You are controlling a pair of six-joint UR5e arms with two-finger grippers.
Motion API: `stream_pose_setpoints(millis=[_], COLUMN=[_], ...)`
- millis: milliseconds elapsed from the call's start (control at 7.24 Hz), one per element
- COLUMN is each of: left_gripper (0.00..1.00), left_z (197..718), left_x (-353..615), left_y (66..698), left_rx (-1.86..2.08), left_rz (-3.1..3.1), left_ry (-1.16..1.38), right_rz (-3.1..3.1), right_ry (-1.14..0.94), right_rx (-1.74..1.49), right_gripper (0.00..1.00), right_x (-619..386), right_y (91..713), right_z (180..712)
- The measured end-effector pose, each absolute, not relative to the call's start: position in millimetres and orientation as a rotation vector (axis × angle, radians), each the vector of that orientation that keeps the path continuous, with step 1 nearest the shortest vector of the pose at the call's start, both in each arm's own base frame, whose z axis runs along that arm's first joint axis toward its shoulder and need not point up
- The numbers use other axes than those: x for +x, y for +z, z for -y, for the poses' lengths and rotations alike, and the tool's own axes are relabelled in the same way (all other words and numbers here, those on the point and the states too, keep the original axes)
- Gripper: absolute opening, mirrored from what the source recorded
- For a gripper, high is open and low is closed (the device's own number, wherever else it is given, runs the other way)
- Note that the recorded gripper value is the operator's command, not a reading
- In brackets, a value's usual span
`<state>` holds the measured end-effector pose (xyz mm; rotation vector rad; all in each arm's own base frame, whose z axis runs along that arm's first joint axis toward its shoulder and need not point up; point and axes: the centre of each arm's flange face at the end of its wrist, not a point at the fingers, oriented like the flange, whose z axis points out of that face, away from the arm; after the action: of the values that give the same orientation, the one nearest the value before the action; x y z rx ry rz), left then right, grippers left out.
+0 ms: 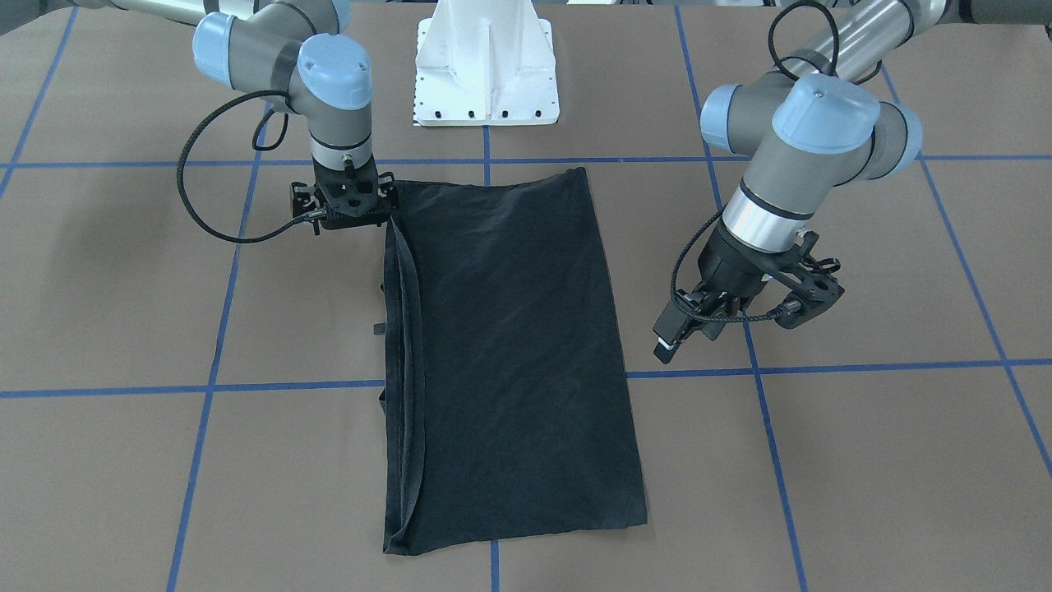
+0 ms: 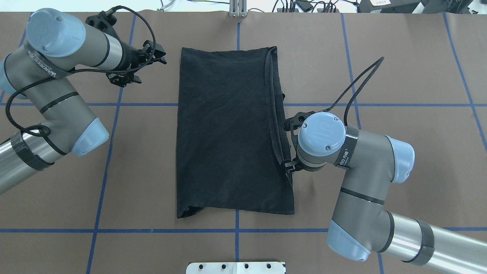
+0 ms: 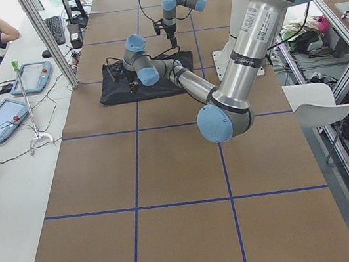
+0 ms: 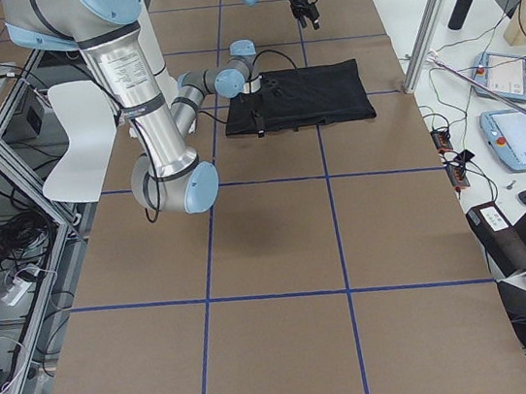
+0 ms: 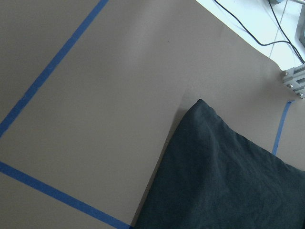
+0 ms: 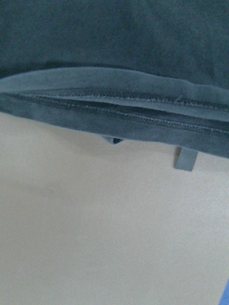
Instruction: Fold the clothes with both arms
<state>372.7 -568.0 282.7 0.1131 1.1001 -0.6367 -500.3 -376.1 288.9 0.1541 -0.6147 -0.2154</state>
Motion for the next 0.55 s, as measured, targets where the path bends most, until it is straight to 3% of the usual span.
stream_pose_setpoints(millis=[552], left_gripper=[1.0], left_z=[569], left_x=[373], left_y=[283], left_rx=[0.113], left_rz=[-1.1], left_ry=[-0.637], right_rz=[0.599], right_ry=[-0.214], right_rx=[0.155], right_gripper=[1.0], right_x=[-551], right_y=[262], right_z=[406])
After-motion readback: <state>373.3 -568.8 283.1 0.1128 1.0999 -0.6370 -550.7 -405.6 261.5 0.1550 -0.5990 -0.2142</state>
